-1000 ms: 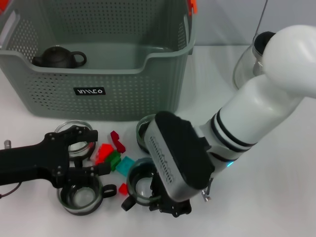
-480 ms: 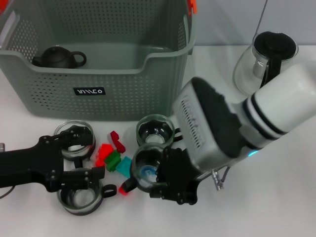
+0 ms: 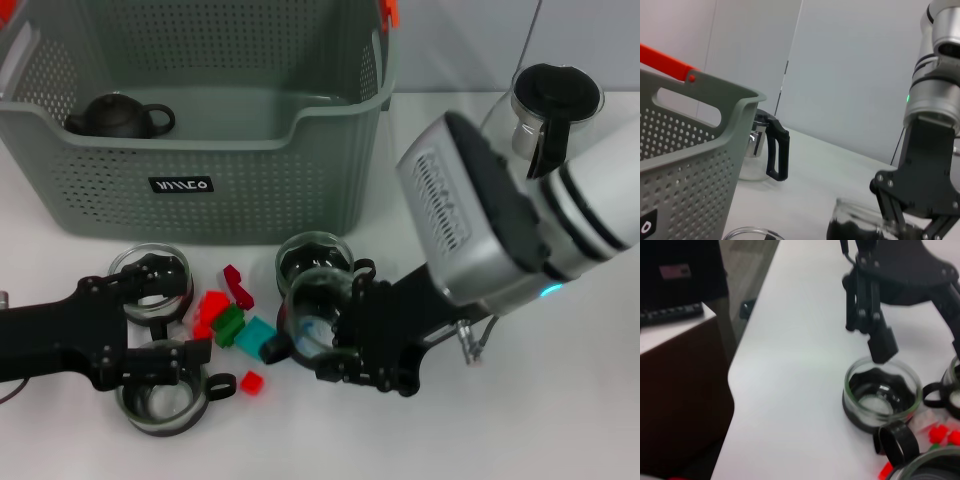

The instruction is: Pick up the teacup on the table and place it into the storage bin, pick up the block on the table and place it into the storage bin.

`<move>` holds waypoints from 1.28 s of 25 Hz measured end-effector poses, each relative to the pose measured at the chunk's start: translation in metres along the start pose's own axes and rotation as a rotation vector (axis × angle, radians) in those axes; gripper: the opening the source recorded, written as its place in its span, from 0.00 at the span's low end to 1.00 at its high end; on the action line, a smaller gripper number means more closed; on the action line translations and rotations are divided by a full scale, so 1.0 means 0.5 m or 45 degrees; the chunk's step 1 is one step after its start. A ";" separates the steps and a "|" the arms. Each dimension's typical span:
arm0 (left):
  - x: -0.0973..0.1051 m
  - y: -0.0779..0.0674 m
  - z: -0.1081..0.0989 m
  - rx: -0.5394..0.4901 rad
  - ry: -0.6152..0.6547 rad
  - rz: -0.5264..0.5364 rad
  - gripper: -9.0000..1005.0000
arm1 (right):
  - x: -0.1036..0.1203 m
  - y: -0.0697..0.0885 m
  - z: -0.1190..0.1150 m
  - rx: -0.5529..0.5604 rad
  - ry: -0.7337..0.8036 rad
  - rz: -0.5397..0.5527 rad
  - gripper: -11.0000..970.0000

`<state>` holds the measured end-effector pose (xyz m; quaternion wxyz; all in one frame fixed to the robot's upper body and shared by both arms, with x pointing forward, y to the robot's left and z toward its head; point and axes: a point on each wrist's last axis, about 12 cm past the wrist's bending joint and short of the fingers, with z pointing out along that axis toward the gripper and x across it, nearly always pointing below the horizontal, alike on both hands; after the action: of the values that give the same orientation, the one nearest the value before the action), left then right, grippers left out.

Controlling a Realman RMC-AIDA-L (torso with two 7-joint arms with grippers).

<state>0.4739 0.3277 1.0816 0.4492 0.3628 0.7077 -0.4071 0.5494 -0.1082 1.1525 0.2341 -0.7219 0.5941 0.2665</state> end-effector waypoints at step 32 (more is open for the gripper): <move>-0.014 0.003 0.044 0.076 -0.061 0.017 0.93 | -0.237 -0.276 -0.053 0.619 -0.316 0.227 0.07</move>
<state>0.4853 0.3074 1.0819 0.4576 0.3710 0.6819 -0.4336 0.6698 -0.0132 1.2540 0.4467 -0.5513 0.6687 0.2221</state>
